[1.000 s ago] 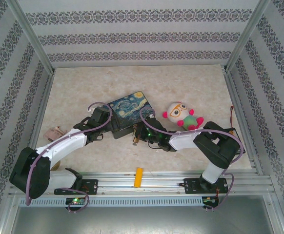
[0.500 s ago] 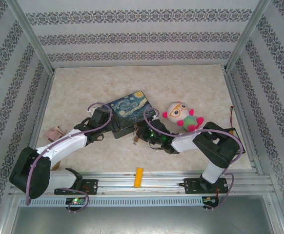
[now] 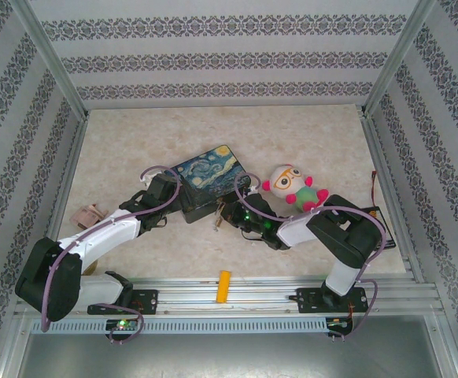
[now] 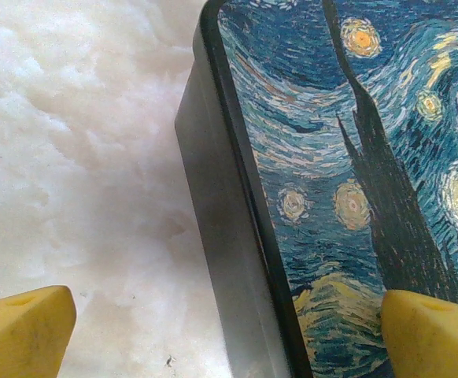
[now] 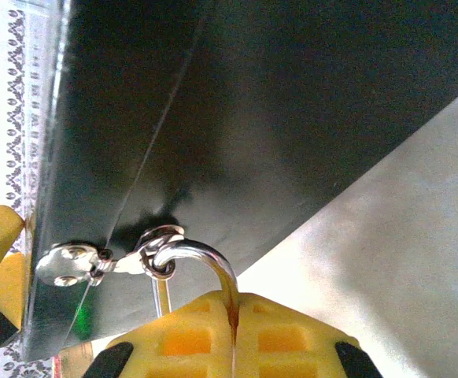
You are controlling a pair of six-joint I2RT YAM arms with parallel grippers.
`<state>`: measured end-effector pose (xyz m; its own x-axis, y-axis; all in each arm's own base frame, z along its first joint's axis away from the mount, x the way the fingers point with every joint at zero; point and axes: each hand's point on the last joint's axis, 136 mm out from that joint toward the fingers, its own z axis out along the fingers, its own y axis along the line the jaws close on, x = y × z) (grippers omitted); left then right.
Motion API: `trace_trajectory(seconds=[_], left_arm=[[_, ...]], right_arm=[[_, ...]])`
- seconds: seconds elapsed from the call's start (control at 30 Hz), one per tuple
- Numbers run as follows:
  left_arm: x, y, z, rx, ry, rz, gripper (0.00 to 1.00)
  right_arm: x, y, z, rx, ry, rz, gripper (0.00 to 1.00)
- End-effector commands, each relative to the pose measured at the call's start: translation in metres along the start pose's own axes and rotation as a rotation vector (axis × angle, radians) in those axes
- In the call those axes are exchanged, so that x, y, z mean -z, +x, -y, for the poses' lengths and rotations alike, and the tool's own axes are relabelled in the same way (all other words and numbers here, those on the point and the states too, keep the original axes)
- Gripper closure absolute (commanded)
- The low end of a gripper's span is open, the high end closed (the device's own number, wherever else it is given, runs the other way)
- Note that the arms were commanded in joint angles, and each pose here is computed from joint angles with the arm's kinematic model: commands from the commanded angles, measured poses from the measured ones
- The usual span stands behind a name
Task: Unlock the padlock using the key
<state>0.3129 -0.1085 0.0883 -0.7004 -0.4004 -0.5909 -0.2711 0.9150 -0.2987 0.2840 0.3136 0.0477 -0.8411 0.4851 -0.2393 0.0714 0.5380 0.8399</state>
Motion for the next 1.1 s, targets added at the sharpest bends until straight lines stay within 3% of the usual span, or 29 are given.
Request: trace_trajectory(seconds=[0.0, 0.17, 0.6, 0.8, 1.07], left_arm=[[-0.002, 0.012, -0.024, -0.016, -0.091, -0.016, 0.03], [-0.003, 0.013, -0.024, -0.014, -0.092, -0.016, 0.09], [0.001, 0.009, -0.018, -0.021, -0.069, -0.016, 0.14], [0.03, -0.013, -0.001, -0.045, -0.03, 0.051, 0.0], [0.045, -0.011, 0.038, -0.12, 0.041, 0.092, 0.01]], right_arm=[[0.006, -0.022, 0.002, -0.038, -0.017, 0.102, 1.0], [0.009, -0.029, 0.003, -0.059, -0.025, 0.124, 1.0], [0.005, -0.035, 0.0, -0.112, -0.105, 0.182, 1.0], [-0.001, -0.032, -0.001, -0.118, -0.111, 0.171, 1.0], [-0.004, -0.026, 0.0, -0.128, -0.112, 0.162, 1.0]])
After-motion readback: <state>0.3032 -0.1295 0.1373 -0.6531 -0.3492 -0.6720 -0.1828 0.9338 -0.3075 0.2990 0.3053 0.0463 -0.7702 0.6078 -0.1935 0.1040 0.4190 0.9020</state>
